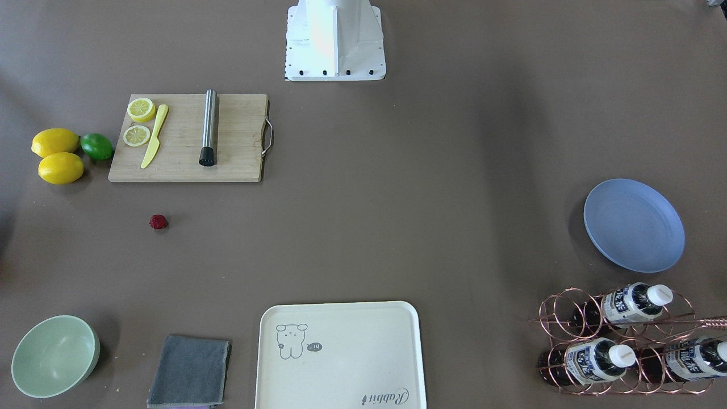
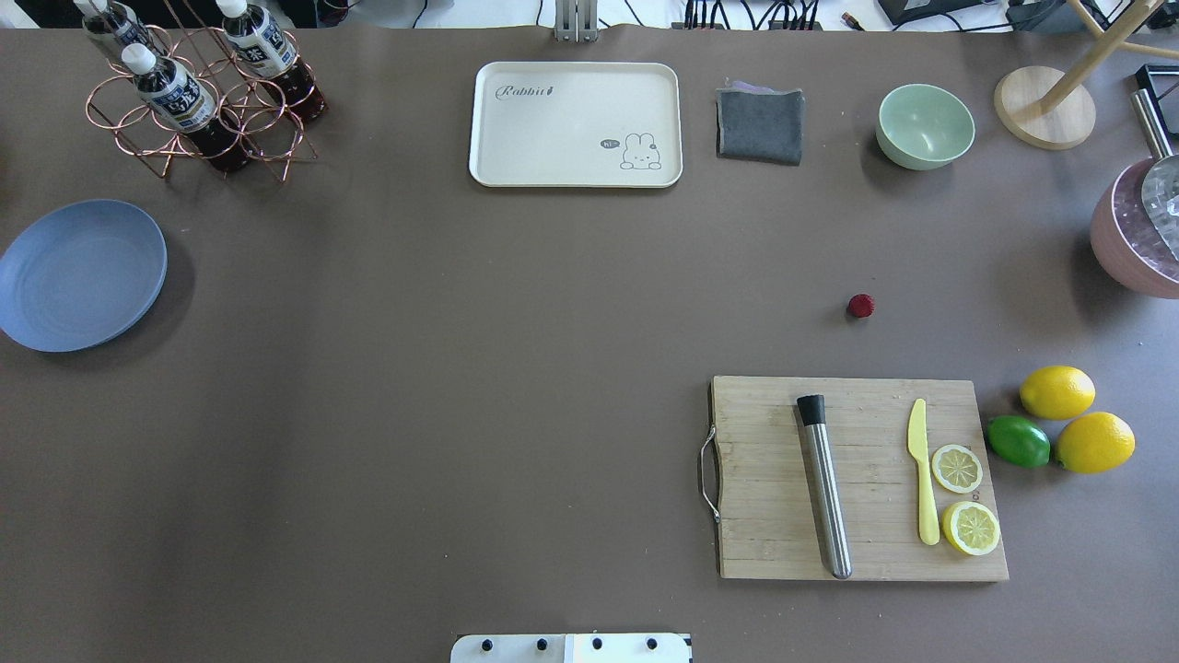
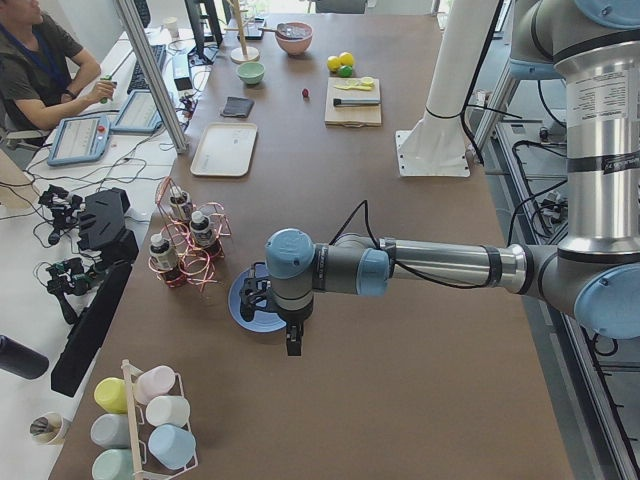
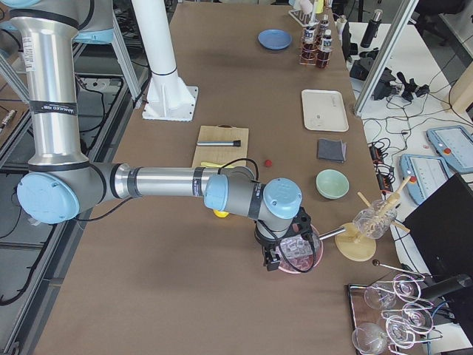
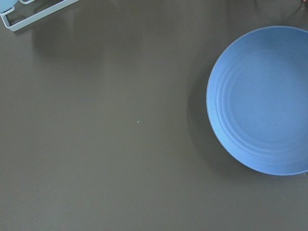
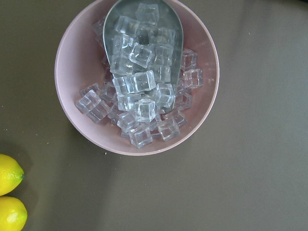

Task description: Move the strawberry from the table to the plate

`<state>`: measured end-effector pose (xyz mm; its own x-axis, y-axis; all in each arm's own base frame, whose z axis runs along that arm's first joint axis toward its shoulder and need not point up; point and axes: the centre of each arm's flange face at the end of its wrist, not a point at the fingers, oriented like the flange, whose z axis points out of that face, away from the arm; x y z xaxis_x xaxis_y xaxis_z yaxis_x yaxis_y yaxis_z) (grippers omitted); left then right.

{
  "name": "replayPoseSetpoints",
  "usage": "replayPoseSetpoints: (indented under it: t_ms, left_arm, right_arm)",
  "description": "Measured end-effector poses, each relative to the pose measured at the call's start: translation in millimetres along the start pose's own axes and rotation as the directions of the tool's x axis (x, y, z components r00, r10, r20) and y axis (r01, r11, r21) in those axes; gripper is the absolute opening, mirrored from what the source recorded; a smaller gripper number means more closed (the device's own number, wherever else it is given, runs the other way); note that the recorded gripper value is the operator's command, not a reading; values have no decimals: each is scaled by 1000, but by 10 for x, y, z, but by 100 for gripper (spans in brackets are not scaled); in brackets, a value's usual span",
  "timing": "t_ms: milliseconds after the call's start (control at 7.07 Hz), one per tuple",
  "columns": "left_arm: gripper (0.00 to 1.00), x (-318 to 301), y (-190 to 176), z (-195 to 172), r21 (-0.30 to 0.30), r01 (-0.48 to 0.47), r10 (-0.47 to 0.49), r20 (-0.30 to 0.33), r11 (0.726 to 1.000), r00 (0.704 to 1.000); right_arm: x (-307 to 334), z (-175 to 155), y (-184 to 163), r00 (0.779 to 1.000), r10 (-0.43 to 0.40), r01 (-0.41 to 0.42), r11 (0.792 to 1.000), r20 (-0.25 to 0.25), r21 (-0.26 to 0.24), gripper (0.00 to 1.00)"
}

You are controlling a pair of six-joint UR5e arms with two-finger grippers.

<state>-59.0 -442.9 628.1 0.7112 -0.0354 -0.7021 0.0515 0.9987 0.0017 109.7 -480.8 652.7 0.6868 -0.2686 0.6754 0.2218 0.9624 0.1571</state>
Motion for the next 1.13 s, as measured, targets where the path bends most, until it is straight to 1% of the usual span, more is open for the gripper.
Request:
replayPoseSetpoints:
  t_ms: [708, 1132]
  left_arm:
    - [98, 33, -24, -21, 8, -10, 10, -4, 1000, 1000]
    - [98, 141, -141, -116, 28, 2, -2, -8, 1000, 1000]
  right_arm:
    - [4, 0, -7, 1000, 10, -10, 1000, -1, 0, 100]
    - [7, 10, 6, 1000, 11, -11, 1000, 1, -2, 100]
